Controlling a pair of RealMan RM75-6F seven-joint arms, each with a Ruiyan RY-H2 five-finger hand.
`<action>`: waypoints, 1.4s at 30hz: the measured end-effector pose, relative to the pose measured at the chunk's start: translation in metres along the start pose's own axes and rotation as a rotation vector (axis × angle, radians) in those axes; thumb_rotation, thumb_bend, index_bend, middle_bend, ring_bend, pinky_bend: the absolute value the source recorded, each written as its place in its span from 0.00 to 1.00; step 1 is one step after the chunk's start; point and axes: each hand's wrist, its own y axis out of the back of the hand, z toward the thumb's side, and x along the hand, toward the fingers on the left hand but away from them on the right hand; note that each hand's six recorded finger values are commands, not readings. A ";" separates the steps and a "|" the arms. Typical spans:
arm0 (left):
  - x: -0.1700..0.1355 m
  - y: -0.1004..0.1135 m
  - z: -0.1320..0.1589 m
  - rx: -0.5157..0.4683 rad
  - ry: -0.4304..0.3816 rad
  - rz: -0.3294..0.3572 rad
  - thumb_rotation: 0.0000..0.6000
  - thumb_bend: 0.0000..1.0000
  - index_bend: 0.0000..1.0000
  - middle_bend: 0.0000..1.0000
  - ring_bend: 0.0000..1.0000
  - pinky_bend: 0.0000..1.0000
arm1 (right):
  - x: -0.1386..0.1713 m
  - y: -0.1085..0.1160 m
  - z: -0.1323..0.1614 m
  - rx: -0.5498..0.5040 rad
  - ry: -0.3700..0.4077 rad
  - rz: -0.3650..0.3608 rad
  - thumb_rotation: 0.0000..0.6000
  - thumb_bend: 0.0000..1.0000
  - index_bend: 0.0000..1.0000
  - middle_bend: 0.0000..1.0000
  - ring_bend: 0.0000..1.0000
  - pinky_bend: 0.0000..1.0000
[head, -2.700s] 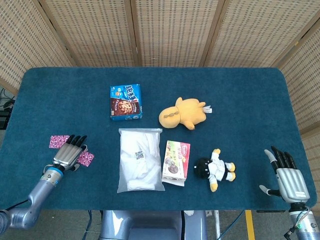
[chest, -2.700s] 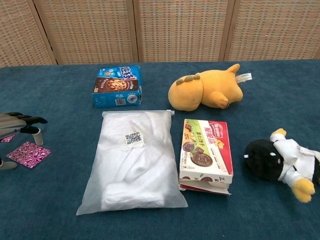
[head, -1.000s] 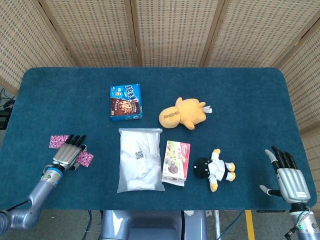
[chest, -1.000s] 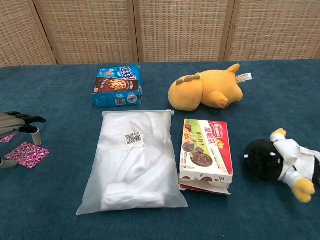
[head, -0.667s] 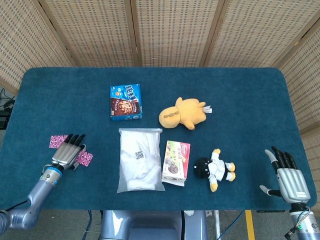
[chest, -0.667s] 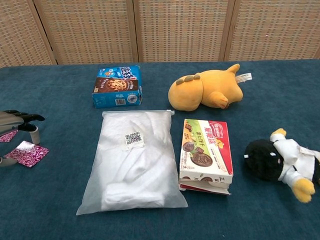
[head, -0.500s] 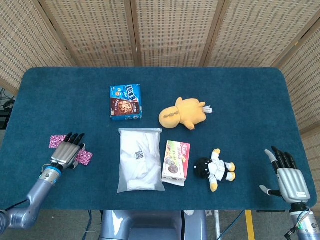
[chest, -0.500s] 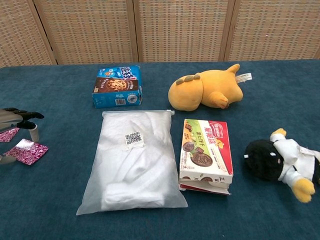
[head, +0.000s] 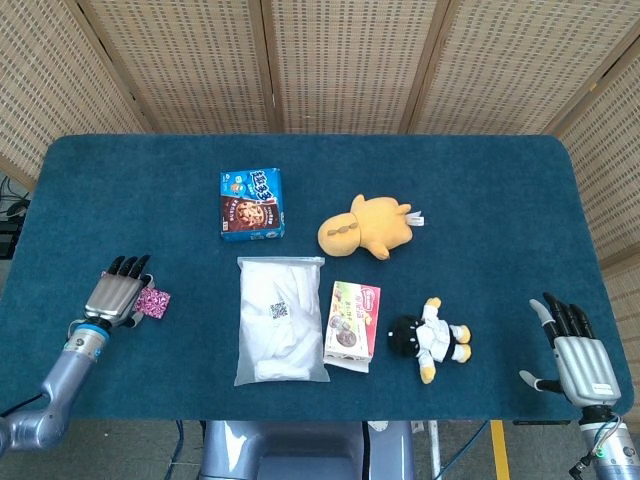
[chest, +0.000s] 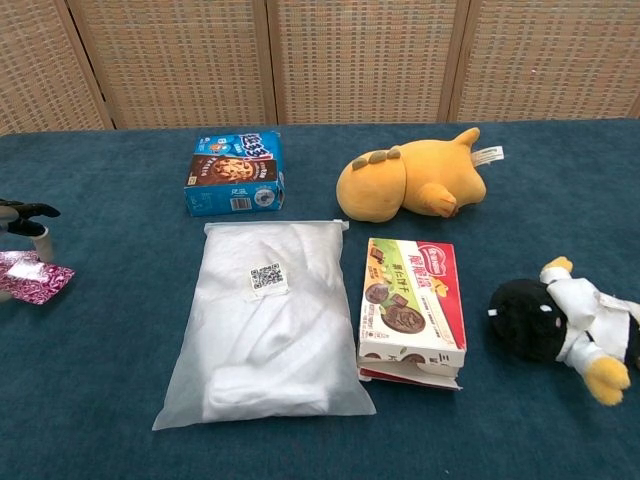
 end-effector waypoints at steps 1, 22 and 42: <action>0.001 0.000 -0.004 -0.009 0.013 -0.003 1.00 0.33 0.52 0.00 0.00 0.00 | 0.000 0.000 0.000 0.000 -0.001 0.000 1.00 0.00 0.00 0.00 0.00 0.00; 0.014 0.009 -0.057 -0.094 0.182 0.005 1.00 0.33 0.52 0.00 0.00 0.00 | -0.001 -0.003 -0.001 0.006 -0.005 0.008 1.00 0.00 0.00 0.00 0.00 0.00; 0.023 -0.003 -0.063 -0.096 0.230 -0.012 1.00 0.33 0.50 0.00 0.00 0.00 | -0.002 -0.004 -0.001 0.009 -0.006 0.013 1.00 0.00 0.00 0.00 0.00 0.00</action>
